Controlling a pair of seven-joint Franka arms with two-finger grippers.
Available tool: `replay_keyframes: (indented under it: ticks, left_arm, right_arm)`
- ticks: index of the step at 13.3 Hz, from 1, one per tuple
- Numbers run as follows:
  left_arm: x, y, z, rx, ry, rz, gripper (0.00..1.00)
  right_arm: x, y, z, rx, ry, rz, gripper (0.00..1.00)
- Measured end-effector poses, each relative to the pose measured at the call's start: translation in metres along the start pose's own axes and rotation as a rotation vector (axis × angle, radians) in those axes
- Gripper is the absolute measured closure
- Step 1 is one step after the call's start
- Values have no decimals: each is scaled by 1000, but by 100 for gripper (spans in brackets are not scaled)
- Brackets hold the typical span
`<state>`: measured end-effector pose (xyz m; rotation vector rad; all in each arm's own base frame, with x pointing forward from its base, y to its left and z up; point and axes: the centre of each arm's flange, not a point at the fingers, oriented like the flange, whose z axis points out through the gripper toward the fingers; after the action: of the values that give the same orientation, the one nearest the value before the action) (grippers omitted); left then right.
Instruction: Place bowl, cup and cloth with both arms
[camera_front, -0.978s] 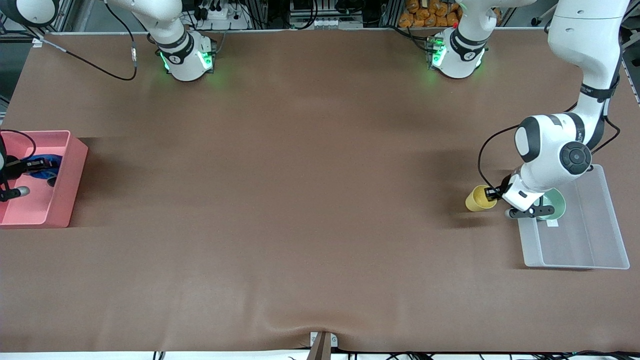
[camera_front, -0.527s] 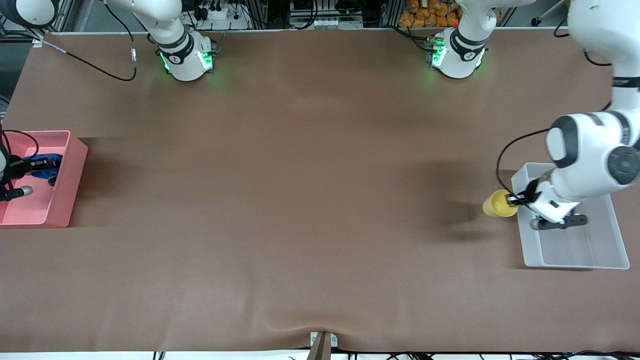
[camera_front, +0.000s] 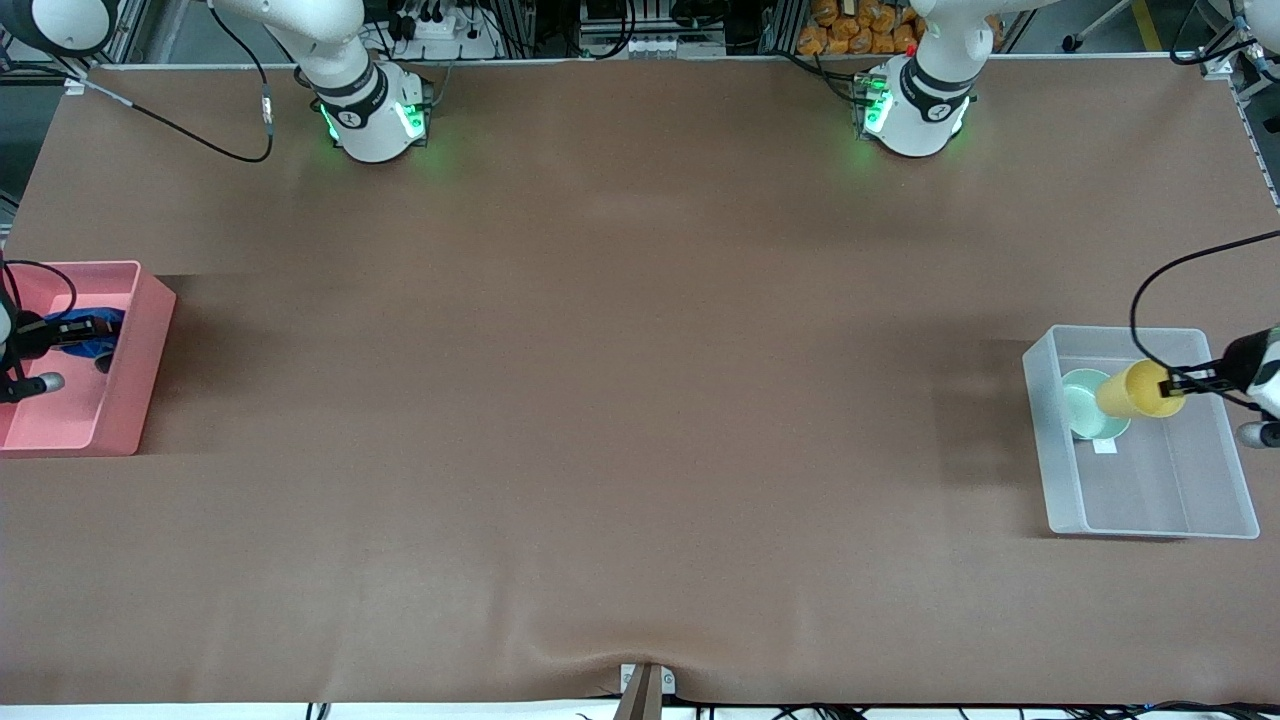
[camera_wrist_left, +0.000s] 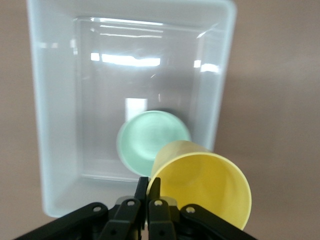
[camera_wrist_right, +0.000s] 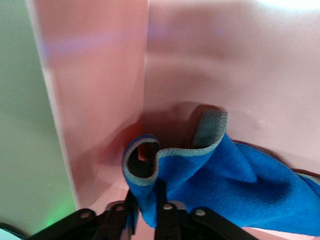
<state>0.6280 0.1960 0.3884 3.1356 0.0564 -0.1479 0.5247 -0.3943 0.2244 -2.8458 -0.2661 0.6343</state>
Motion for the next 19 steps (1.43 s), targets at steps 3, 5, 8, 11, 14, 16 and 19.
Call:
replay_keyframes:
  ticks: [3, 5, 8, 11, 14, 16, 19]
  left_arm:
    - [23, -20, 34, 27, 4, 2, 97]
    - [39, -23, 58, 49, 35, 6, 97]
    - [52, -33, 80, 60, 102, -13, 97]
    - [61, -26, 88, 30, 139, -29, 97]
    - [66, -20, 96, 20, 155, -30, 97]
    - [71, -16, 105, 19, 174, -30, 97]
    - [75, -14, 121, 17, 171, -31, 97]
  right_arm:
    - [-7, -5, -39, -28, 27, -5, 39]
    - [-20, -19, -78, -42, 36, -16, 17]
    - [-32, -56, -133, -70, 42, -38, 0]
    - [-36, -98, -169, -96, 37, -72, 0]
    - [-34, -143, -196, -114, 34, -57, 0]
    - [-31, -178, -211, -103, 42, -23, 0]
    - [-27, -231, -231, -111, 67, 43, 0]
